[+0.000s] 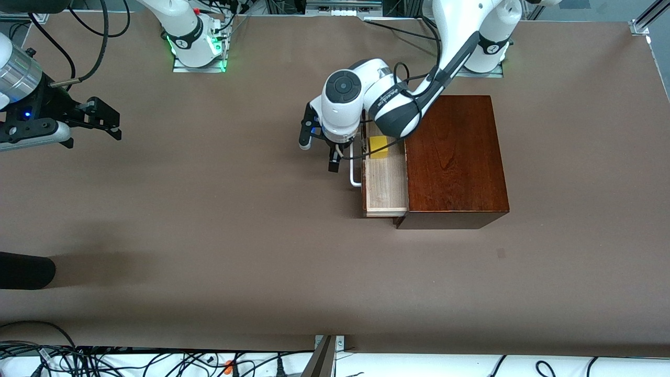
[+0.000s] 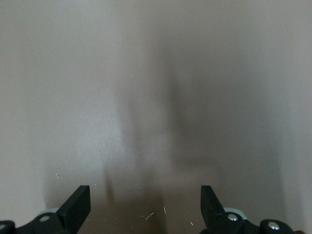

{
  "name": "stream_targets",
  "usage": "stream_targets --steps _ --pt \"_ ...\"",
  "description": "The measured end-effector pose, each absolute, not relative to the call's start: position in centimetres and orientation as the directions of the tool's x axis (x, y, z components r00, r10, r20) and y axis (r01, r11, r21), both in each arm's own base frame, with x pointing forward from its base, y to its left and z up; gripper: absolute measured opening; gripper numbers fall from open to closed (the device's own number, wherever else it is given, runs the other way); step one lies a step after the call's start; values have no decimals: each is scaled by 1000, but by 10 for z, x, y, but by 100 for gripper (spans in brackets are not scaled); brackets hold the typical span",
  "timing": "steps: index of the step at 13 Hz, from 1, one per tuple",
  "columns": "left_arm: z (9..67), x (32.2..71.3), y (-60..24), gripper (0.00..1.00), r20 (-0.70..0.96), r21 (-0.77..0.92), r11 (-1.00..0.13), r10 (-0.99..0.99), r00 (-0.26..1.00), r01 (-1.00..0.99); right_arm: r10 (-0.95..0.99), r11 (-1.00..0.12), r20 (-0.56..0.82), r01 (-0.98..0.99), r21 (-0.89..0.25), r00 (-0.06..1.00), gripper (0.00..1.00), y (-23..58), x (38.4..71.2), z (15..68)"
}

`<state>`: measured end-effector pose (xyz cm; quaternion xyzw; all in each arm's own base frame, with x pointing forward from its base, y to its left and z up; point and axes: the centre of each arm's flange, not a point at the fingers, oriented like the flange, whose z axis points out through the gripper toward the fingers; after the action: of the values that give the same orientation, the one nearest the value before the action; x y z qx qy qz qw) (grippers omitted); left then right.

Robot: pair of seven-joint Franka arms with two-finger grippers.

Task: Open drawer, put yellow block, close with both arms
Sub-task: 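Move the left gripper to the drawer front while the right gripper retreats, then push the drawer shut with the left gripper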

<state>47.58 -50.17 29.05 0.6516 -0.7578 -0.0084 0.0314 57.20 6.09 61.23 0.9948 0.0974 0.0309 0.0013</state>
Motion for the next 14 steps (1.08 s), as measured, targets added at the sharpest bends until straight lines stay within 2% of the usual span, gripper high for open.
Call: stream_targets --steps 5,8,14 --pt "287 474 -488 100 -97 99 177 -978 -187 -979 180 -984 62 180 9 982 100 56 574 611" --pt "290 486 -463 100 -198 134 156 -963 -181 -979 177 -984 63 177 9 982 100 54 574 611" --pt "303 505 -437 100 -222 138 109 -965 -137 -985 178 -984 62 177 9 982 100 55 574 611"
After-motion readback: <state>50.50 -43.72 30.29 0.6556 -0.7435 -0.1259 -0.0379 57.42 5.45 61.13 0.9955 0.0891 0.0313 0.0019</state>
